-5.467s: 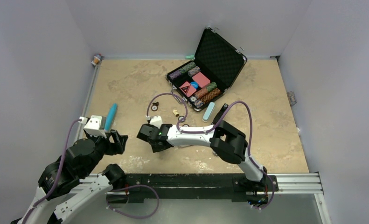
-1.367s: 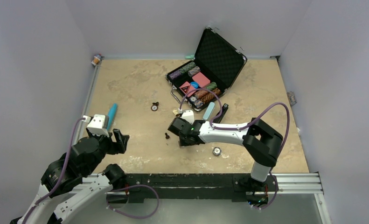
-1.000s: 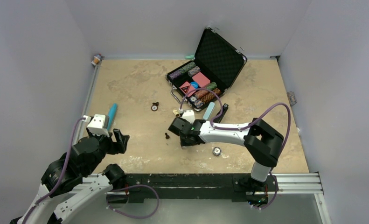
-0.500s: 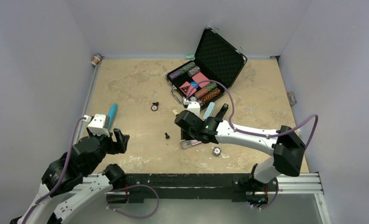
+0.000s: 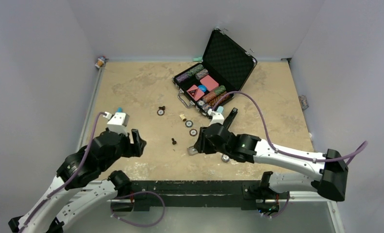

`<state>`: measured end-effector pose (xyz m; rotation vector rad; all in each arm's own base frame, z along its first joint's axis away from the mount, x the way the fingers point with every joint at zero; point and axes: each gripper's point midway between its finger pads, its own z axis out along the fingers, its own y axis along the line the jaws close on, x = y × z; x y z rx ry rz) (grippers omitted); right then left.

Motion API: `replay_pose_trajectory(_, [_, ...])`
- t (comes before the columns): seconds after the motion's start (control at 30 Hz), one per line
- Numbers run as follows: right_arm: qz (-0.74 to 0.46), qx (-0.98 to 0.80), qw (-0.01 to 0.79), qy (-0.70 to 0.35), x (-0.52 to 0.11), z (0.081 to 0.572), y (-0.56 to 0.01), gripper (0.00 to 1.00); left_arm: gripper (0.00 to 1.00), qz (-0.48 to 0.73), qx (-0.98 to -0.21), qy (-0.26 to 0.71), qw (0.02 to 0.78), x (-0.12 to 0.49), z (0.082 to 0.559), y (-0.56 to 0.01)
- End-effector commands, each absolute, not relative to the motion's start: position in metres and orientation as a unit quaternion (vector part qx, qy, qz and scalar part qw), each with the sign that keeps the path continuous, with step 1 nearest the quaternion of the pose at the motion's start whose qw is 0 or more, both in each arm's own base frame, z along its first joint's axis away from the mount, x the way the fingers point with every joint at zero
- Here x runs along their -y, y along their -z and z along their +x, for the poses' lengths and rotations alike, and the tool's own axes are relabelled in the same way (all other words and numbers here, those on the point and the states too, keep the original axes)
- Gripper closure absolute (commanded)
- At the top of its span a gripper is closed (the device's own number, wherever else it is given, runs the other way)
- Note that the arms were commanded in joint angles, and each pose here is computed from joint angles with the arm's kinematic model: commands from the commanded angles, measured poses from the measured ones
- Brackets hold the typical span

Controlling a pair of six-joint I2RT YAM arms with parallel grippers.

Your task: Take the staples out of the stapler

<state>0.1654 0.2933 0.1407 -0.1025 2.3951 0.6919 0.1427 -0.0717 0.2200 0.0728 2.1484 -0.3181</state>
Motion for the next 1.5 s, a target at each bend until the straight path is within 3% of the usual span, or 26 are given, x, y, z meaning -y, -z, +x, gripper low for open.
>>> replay_pose_trajectory(0.0, [-0.024, -0.901, 0.319, -0.294, -0.291, 0.157, -0.153, 0.62, 0.29, 0.024, -0.871, 0.244, 0.425, 0.130, 0.147, -0.215])
replay_pose_trajectory(0.33, [0.018, -0.857, 0.321, -0.403, -0.258, 0.124, -0.179, 0.50, 0.41, 0.024, -0.894, 0.314, 0.319, 0.215, 0.171, -0.170])
replay_pose_trajectory(0.6, [0.030, -0.862, 0.319, -0.393, -0.238, 0.118, -0.173, 0.50, 0.49, 0.010, -0.907, 0.323, 0.272, 0.249, 0.178, -0.130])
replay_pose_trajectory(1.47, [0.028, -0.859, 0.314, -0.404, -0.227, 0.110, -0.174, 0.52, 0.54, -0.021, -0.942, 0.268, 0.203, 0.279, 0.188, -0.043])
